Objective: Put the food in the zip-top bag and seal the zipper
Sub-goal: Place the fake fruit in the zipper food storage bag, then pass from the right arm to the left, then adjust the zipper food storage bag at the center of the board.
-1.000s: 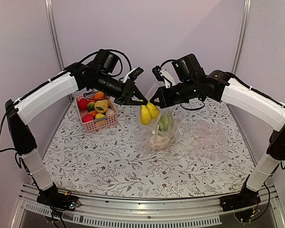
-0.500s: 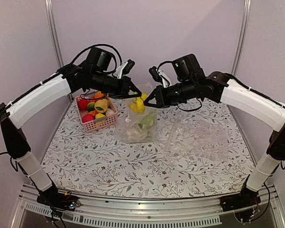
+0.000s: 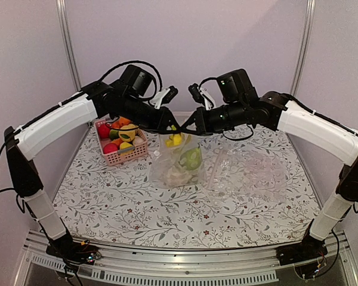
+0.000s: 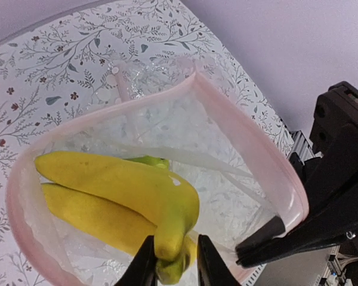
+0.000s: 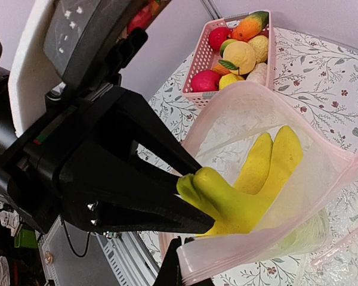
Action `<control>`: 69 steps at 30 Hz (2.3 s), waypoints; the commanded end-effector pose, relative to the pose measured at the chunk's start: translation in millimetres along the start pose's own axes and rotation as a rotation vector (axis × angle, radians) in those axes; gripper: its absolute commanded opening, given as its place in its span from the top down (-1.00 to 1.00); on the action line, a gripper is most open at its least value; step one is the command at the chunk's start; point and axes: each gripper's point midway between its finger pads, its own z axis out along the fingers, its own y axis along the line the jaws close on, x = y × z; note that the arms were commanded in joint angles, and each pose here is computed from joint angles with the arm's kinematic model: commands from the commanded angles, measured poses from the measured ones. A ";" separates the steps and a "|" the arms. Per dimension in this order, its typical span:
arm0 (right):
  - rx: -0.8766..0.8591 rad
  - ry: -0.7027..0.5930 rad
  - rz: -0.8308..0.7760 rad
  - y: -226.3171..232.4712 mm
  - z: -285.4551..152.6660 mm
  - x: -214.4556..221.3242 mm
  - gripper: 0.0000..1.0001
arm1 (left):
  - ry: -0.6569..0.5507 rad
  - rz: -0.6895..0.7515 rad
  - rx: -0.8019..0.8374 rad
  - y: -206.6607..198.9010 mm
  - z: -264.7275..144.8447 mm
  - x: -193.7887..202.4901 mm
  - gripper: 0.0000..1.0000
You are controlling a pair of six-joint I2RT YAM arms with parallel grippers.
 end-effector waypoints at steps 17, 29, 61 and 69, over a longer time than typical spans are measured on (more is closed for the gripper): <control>0.137 -0.074 0.039 -25.6 -1.1 -6.8 1.00 | -0.118 0.125 -0.029 -5.0 -57.4 22.3 -0.75; 0.133 -0.086 0.046 -24.3 -0.7 -10.1 1.00 | -0.027 0.020 0.049 3.8 -31.0 77.8 -0.67; 0.295 -0.207 0.025 -72.6 -68.7 -35.5 0.01 | -0.019 0.056 -0.002 7.0 -23.6 69.3 1.00; 0.269 -0.190 0.075 -102.8 -57.5 -49.5 -0.17 | -0.018 0.054 -0.001 6.2 -24.5 68.4 1.00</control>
